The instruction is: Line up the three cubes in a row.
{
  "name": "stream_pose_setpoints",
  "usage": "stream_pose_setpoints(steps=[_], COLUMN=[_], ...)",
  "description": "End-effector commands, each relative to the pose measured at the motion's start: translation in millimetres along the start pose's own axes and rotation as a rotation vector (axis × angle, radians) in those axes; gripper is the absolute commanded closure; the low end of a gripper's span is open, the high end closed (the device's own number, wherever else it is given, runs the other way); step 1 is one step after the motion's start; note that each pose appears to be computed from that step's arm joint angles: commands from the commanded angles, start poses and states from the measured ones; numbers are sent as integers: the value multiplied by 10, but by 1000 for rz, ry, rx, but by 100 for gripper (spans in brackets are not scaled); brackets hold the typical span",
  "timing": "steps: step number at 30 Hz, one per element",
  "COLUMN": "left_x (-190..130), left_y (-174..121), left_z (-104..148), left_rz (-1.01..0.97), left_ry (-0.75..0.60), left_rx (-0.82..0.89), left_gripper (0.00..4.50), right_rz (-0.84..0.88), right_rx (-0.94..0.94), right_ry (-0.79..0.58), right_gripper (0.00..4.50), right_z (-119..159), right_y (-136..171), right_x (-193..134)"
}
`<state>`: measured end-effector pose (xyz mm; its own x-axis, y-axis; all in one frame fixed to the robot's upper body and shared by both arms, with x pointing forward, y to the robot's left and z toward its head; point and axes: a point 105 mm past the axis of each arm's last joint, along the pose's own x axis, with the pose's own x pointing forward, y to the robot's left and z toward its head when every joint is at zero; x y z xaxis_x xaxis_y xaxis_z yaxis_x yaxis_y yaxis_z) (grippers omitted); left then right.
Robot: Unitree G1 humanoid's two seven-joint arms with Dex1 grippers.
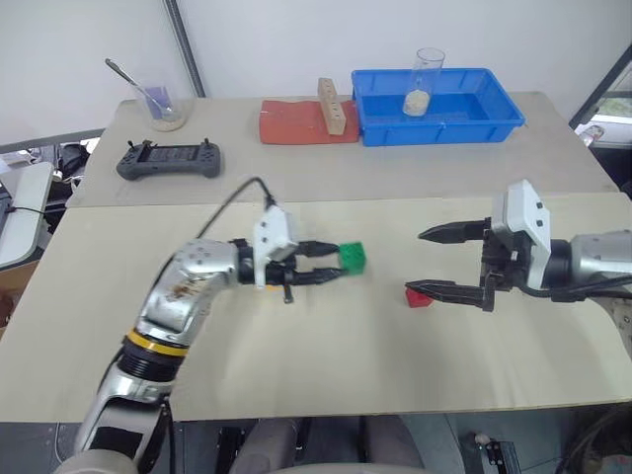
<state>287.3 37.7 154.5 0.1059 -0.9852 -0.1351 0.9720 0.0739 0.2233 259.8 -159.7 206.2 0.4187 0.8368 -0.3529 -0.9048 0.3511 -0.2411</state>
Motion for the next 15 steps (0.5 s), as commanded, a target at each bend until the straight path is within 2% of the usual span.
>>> stream_pose_setpoints(steps=[1, 6, 15], left_x=[146, 334, 512], left_y=[15, 79, -36], left_z=[-95, -277, -438], left_rz=[-14, 17, -53], left_ry=[38, 63, 78], left_rx=[51, 63, 53], left_gripper=[323, 323, 323], right_rz=[-35, -43, -38], right_rx=[-58, -30, -26], right_ry=[-18, -6, 39], right_gripper=[0, 0, 0], right_z=[106, 24, -67], right_y=[16, 77, 132], right_x=[-90, -137, -217])
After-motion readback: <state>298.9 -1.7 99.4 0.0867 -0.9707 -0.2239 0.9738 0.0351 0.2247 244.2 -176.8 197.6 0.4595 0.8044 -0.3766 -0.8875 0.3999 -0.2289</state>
